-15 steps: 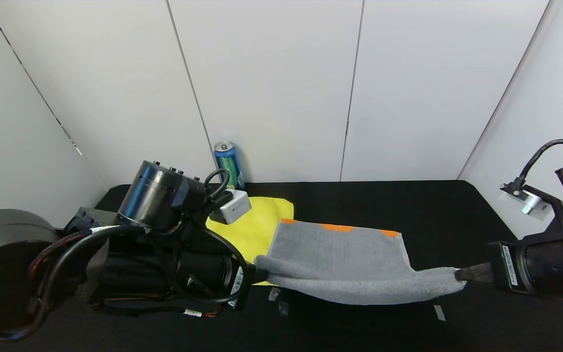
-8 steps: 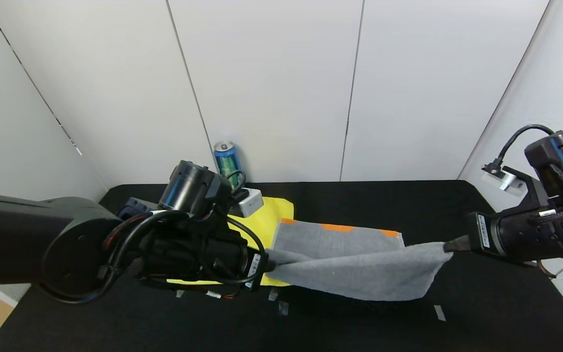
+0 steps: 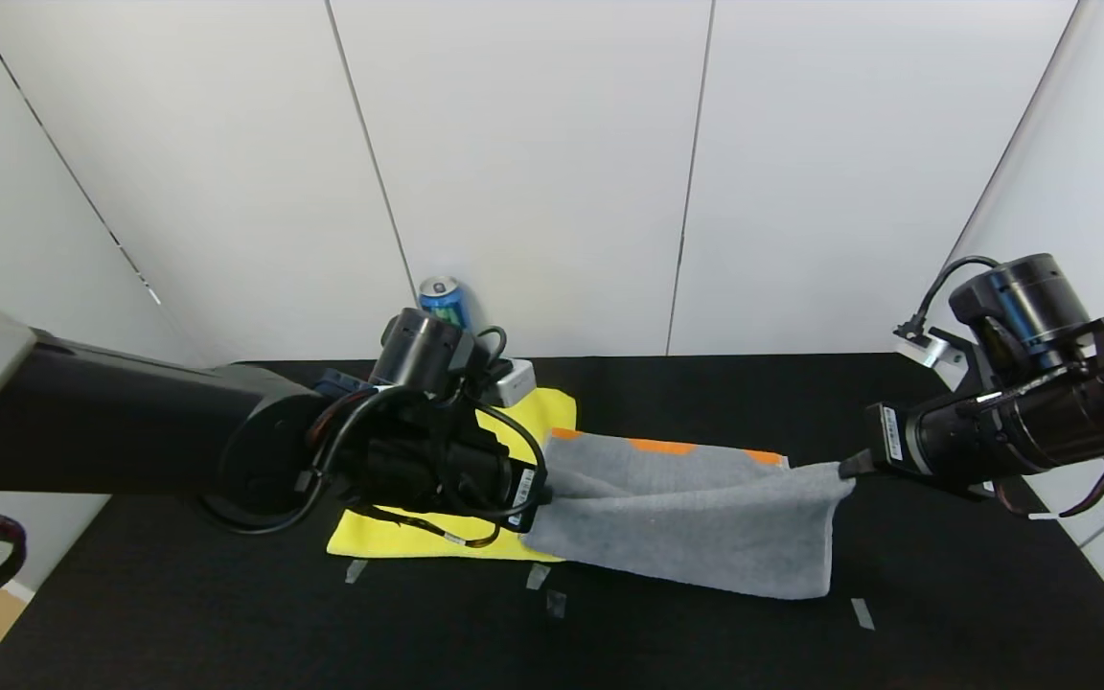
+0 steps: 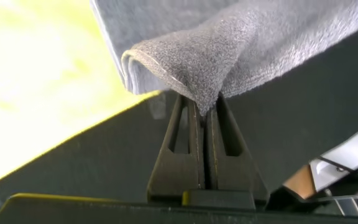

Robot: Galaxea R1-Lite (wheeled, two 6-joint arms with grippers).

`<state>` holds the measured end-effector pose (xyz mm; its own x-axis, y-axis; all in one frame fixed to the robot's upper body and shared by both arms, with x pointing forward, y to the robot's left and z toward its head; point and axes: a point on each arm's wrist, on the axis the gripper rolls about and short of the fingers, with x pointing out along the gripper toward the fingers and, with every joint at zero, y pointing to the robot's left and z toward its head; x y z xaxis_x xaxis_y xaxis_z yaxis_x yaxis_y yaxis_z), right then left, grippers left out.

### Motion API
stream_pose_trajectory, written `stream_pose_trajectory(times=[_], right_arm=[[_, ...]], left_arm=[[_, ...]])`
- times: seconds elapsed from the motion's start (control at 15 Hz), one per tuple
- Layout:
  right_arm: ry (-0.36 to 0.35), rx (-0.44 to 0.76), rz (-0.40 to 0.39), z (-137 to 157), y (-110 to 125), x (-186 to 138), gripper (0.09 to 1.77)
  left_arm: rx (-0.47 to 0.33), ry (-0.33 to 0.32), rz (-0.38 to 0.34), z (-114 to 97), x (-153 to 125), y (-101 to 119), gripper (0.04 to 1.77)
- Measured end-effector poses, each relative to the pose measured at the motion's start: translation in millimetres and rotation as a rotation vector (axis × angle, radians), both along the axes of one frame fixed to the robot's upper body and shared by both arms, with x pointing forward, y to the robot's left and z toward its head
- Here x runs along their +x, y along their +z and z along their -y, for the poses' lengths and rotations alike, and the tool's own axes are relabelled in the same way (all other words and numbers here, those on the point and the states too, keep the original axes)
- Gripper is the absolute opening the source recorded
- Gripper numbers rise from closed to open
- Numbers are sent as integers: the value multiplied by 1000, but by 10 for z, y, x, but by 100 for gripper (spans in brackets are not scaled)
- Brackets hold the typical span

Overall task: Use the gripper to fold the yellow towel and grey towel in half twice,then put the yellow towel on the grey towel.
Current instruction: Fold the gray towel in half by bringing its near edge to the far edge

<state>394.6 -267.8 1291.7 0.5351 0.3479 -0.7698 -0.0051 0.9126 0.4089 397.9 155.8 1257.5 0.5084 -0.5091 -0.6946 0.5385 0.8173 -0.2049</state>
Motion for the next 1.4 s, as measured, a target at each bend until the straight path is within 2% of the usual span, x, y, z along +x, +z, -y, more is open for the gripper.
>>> stream_pose_trajectory(times=[0.33, 0.6, 1.07, 1.2, 1.4], right_arm=[[-17, -8, -37, 2, -180, 295, 11], [-30, -18, -47, 19, -283, 468, 11], [-27, -18, -37, -10, -394, 614, 11], [-25, -21, -37, -13, -415, 628, 48], [-39, -16, -5, 13, -409, 676, 88]], left_arm=[[20, 17, -16, 59, 279, -190, 13], [15, 22, -1, 134, 469, -282, 13], [9, 23, 29, 165, 599, -372, 13], [7, 26, 35, 163, 623, -393, 50], [11, 43, 48, 162, 654, -399, 89]])
